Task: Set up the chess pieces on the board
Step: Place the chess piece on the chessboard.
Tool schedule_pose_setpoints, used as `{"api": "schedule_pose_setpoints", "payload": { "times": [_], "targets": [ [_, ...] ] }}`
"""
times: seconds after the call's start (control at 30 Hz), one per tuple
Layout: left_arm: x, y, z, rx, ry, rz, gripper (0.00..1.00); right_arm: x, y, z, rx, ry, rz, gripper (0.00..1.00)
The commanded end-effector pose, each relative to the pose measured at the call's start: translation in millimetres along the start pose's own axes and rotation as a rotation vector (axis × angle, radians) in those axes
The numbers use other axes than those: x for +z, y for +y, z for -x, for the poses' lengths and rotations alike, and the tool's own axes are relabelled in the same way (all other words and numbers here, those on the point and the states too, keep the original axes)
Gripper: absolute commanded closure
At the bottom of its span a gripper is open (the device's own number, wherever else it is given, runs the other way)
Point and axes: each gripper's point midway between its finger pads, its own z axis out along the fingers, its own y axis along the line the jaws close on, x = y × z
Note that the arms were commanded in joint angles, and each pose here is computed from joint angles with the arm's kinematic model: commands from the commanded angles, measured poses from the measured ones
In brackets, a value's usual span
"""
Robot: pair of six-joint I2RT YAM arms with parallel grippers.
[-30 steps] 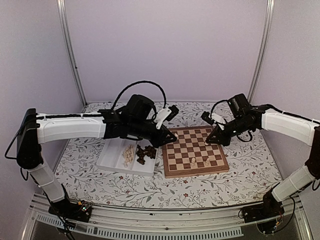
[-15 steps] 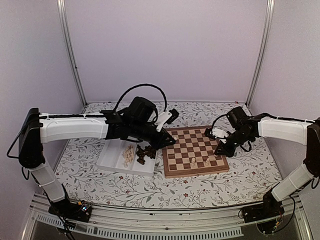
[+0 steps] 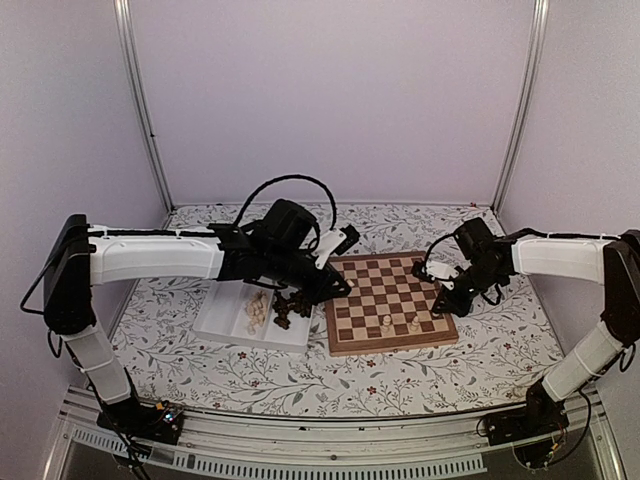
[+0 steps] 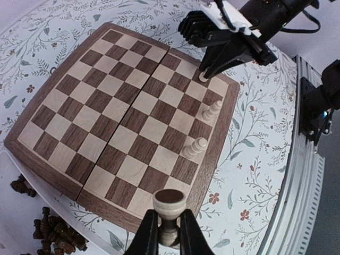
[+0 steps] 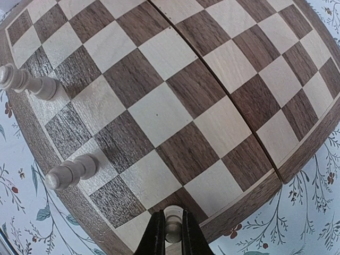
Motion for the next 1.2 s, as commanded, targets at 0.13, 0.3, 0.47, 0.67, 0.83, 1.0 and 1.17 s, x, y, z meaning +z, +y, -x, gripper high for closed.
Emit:
{"api": "schedule_pose_setpoints", "payload": {
  "times": [0.13,0.3,0.47,0.67,0.83,1.0,1.17],
  "targets": [
    [0,-10,8,0.009,-0.011,-0.024,1.0,4,-1,-2,0.01,0.004,0.014,0.81],
    [1,-15,9,0.004,-0.005,-0.052,1.0,-19,-3,15,0.006,-0.036,0.007,0.57],
    [3,-23,10,0.005,0.015,-0.103,1.0,-76,25,64,-0.132,-0.223,0.132,0.52],
    [14,-41,6,-0.007,0.089,-0.244,1.0,-122,57,114,-0.445,-0.338,0.104,0.49],
    [14,-52,8,-0.024,0.139,-0.342,1.0,-120,83,136,-0.659,-0.3,0.097,0.5],
    [12,-60,11,-0.054,0.149,-0.421,1.0,-99,109,140,-0.81,-0.202,0.071,0.5],
    [11,-67,12,-0.069,0.157,-0.478,1.0,-79,120,141,-0.879,-0.139,0.027,0.49]
  ]
}}
